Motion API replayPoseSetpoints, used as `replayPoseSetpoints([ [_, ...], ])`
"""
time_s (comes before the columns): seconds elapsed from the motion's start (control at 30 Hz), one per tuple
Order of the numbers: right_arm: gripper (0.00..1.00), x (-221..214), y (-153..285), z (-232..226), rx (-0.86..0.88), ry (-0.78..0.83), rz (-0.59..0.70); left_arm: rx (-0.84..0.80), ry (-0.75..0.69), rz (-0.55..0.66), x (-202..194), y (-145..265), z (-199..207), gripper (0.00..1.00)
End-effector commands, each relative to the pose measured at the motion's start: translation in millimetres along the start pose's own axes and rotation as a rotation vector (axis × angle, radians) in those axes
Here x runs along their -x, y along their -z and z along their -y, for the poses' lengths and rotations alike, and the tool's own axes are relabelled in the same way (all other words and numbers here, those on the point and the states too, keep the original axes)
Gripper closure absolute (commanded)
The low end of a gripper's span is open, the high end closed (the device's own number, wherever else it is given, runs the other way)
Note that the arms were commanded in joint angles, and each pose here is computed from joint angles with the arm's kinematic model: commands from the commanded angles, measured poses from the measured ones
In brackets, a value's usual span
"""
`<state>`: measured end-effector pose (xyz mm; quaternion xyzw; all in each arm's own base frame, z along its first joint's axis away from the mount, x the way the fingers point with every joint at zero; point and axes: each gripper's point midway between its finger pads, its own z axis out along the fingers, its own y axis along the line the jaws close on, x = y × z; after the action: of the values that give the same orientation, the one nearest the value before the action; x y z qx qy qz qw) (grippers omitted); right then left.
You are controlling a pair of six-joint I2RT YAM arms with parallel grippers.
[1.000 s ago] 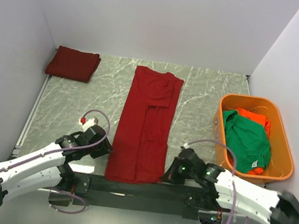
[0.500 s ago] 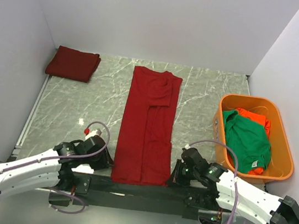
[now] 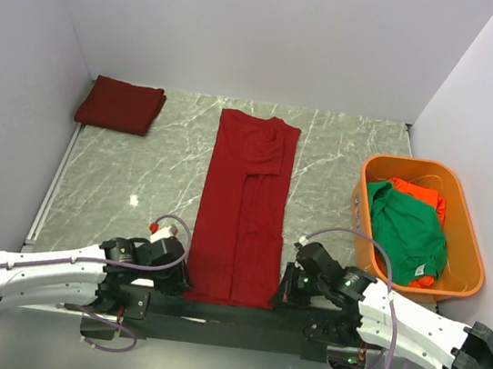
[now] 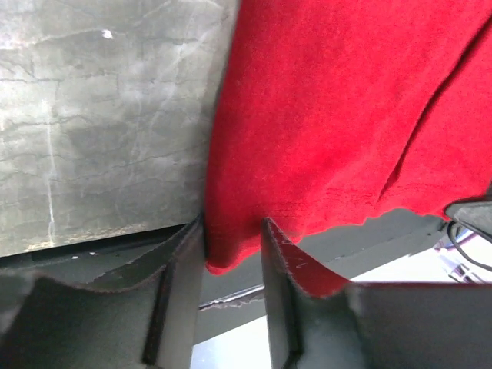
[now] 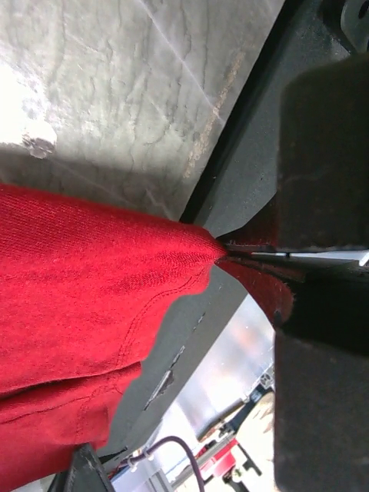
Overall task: Fold and stack the t-shirts
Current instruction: Fold the tshirt
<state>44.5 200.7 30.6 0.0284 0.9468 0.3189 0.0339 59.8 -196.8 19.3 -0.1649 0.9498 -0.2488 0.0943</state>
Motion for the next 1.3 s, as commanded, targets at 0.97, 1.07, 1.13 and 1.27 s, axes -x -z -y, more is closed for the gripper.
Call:
replayPoseSetpoints([
  [0.97, 1.00, 174.4, 49.4, -103.4, -0.051, 0.094, 0.557, -0.240, -0.158, 0.384, 159.8, 32.7, 153.3, 0.99],
  [1.07, 1.00, 204.9, 47.1, -100.2, -0.089, 0.072, 0.613, -0.238, -0.124, 0.422, 186.1, 24.3, 163.9, 0.99],
  [1.13, 1.00, 220.3, 42.3, -94.8, -0.120, 0.062, 0.627, -0.234, -0.098, 0.432, 199.5, 14.3, 168.6, 0.99],
  [1.27, 1.00, 253.1, 36.1, -90.3, -0.111, 0.035, 0.657, -0.220, -0.038, 0.455, 227.3, -0.4, 167.5, 0.99],
])
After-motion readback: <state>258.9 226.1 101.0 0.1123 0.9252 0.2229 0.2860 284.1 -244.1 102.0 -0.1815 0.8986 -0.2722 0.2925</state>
